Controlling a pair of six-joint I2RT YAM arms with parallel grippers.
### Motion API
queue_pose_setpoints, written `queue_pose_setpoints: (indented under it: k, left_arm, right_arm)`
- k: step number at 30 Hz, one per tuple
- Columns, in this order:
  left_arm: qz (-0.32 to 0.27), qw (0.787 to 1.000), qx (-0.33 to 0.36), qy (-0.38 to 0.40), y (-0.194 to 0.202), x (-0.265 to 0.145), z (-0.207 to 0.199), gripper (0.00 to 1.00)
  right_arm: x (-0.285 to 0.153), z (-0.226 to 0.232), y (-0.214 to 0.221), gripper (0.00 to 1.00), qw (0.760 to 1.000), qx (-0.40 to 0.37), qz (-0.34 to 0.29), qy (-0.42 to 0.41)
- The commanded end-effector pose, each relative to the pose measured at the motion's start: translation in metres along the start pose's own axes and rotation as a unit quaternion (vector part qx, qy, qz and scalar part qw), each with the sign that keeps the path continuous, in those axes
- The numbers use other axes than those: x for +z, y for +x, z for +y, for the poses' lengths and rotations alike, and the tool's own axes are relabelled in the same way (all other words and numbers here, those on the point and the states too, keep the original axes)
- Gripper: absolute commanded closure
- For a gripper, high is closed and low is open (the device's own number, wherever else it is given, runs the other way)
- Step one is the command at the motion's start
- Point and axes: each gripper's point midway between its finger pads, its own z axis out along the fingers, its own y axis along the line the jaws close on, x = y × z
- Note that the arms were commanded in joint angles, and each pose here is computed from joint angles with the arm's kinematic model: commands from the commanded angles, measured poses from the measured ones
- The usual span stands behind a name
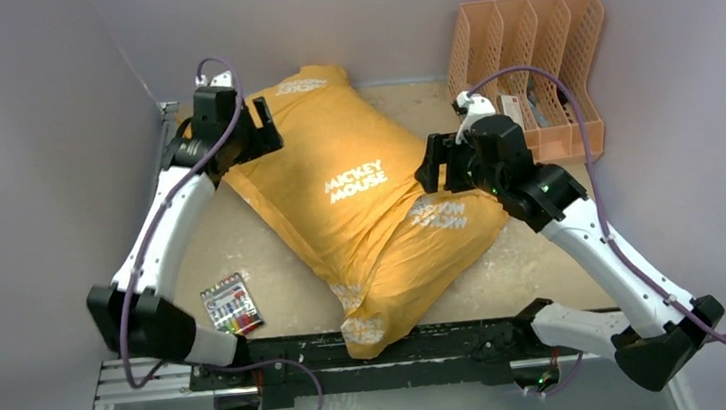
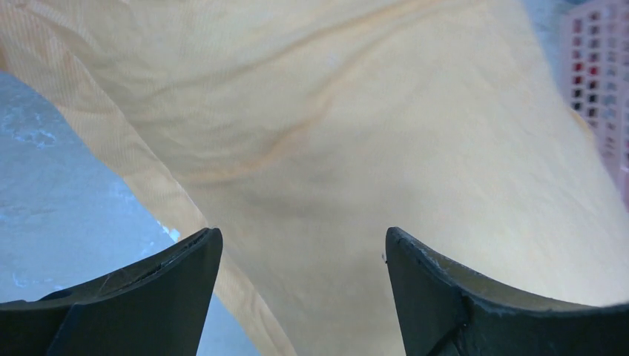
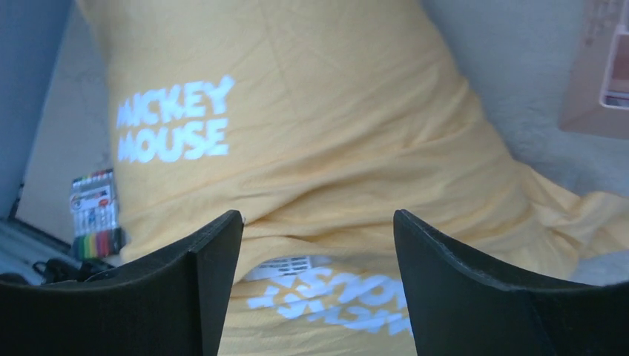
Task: Remove the pillowcase from the pillow
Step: Adjust the pillow at the center of the board.
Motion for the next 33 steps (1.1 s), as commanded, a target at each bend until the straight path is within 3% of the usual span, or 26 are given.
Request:
queue_pose_setpoints:
  k: [1, 4, 8, 11, 13, 15, 16, 19, 22, 26, 28, 31, 33]
  left_arm:
    - [-0.036, 0.994, 0.042, 0.093, 0.012, -0.052, -0.046, 0.2]
    - [-0.006, 0.997, 0.039, 0.07, 0.05, -0.058, -0.048, 0.2]
    - [0.06, 0.993, -0.02, 0.098, 0.114, -0.054, -0.042, 0.2]
    - [0.073, 0.982, -0.049, 0.166, 0.146, -0.064, -0.05, 0.11]
    - [0.09, 0.977, -0.082, 0.175, 0.172, -0.057, -0.043, 0.08]
    - [0.111, 0.973, -0.101, 0.178, 0.189, -0.046, -0.044, 0.09]
    - [0.12, 0.97, -0.102, 0.183, 0.194, -0.038, -0.047, 0.21]
    - [0.096, 0.972, -0.102, 0.19, 0.172, -0.015, -0.06, 0.44]
    - [0.074, 0.974, -0.093, 0.191, 0.121, 0.01, -0.069, 0.69]
    - [0.006, 0.981, -0.088, 0.171, 0.02, 0.037, -0.063, 0.86]
    - [-0.001, 0.982, -0.073, 0.173, -0.01, 0.049, -0.064, 0.94]
    - [0.035, 0.976, -0.045, 0.208, -0.024, 0.064, -0.082, 0.96]
    - [0.062, 0.974, -0.04, 0.213, -0.019, 0.072, -0.085, 0.95]
  right_arm:
    - [0.004, -0.044, 0.0, 0.22, 0.991, 0.026, -0.015, 0.127]
    - [0.012, -0.049, 0.002, 0.16, 0.99, 0.007, 0.009, 0.142]
    - [0.034, -0.04, -0.004, 0.09, 0.996, -0.008, 0.049, 0.078]
    - [0.061, -0.036, 0.007, 0.07, 0.995, 0.011, 0.102, -0.017]
    - [0.077, -0.028, 0.026, 0.21, 0.986, 0.009, 0.157, -0.062]
    - [0.085, -0.001, 0.04, 0.44, 0.971, -0.005, 0.193, -0.143]
    - [0.085, 0.017, 0.046, 0.56, 0.964, -0.007, 0.198, -0.175]
    - [0.08, 0.059, 0.054, 0.72, 0.961, -0.013, 0.179, -0.211]
    - [0.068, 0.079, 0.058, 0.89, 0.958, 0.015, 0.166, -0.234]
    - [0.048, 0.094, 0.062, 0.92, 0.954, 0.019, 0.141, -0.265]
    - [0.037, 0.101, 0.071, 0.9, 0.945, 0.002, 0.153, -0.288]
    - [0.028, 0.112, 0.088, 0.89, 0.931, -0.037, 0.189, -0.31]
    - [0.033, 0.107, 0.086, 0.81, 0.94, -0.055, 0.19, -0.278]
